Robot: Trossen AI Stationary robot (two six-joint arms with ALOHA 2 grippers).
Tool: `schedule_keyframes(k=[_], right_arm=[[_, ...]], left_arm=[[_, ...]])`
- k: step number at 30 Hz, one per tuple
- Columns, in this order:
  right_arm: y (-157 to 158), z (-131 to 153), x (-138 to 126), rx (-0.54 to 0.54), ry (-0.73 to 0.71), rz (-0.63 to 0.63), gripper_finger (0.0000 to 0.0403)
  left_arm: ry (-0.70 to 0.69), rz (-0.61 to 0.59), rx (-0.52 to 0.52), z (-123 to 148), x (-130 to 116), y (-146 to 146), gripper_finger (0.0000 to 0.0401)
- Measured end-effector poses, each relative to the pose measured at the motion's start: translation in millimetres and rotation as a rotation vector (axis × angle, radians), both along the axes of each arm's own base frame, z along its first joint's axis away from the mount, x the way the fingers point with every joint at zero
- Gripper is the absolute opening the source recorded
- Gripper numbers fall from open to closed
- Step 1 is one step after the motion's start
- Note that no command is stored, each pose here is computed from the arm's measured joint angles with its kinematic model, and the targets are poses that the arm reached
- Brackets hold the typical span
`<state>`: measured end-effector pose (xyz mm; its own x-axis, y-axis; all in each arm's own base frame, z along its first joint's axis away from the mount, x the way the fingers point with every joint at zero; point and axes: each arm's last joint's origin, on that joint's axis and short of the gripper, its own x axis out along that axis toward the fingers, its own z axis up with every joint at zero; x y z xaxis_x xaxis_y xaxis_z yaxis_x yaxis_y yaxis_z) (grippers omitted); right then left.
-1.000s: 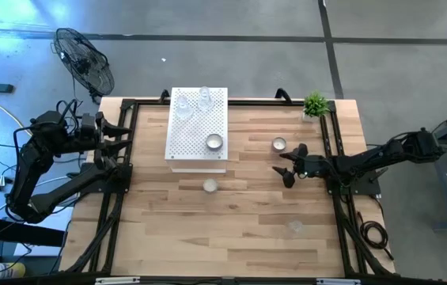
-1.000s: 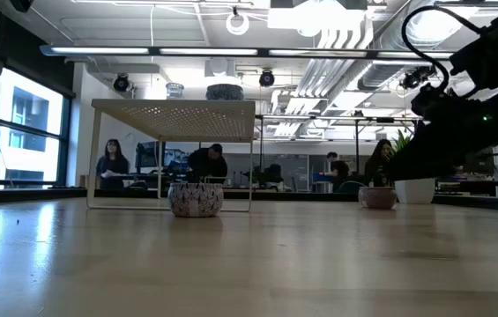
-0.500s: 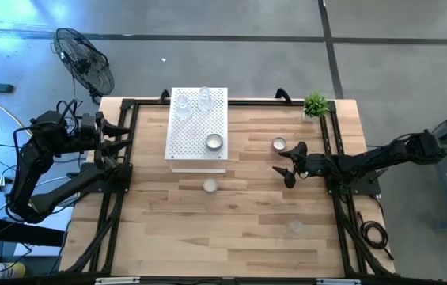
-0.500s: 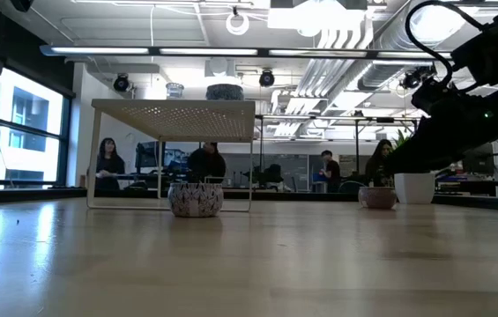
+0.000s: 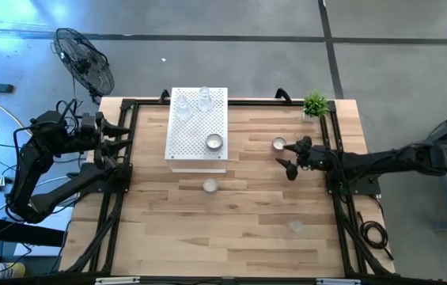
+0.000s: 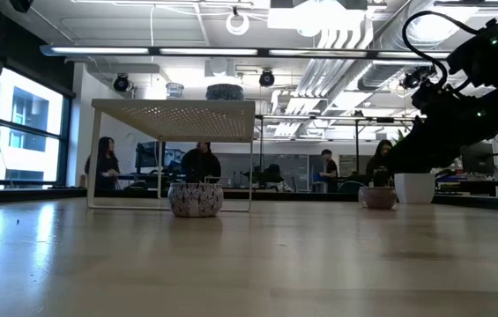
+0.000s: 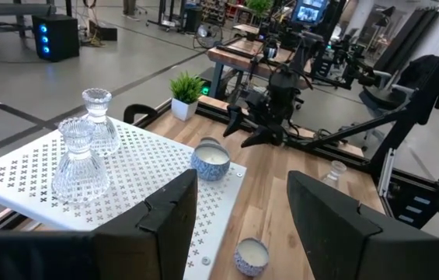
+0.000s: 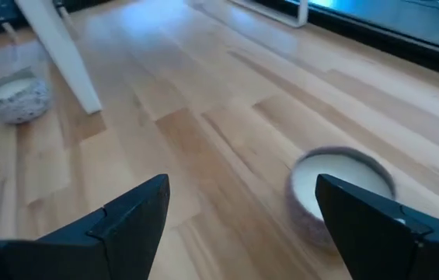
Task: Pick & Place candle stick holders
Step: Put the violet candle on the shelf
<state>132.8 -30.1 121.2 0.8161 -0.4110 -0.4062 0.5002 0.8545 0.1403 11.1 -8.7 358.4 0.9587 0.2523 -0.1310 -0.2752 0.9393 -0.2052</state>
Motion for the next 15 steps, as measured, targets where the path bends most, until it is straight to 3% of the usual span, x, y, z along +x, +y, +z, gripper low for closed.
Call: schedule_keyframes(k=[6,15], right_arm=[[-8.1,-1.7,-3.2,0.03,0.013,-0.033,0.0318],[-11.5,1.3,-3.2,-0.018,-0.005,-0.095,0.0318]], left_arm=[[0.0,0.0,0.0,0.0,0.0,0.0,0.0195],[0.008,0.007,0.026,0.0,-0.1,0.3,0.0195]])
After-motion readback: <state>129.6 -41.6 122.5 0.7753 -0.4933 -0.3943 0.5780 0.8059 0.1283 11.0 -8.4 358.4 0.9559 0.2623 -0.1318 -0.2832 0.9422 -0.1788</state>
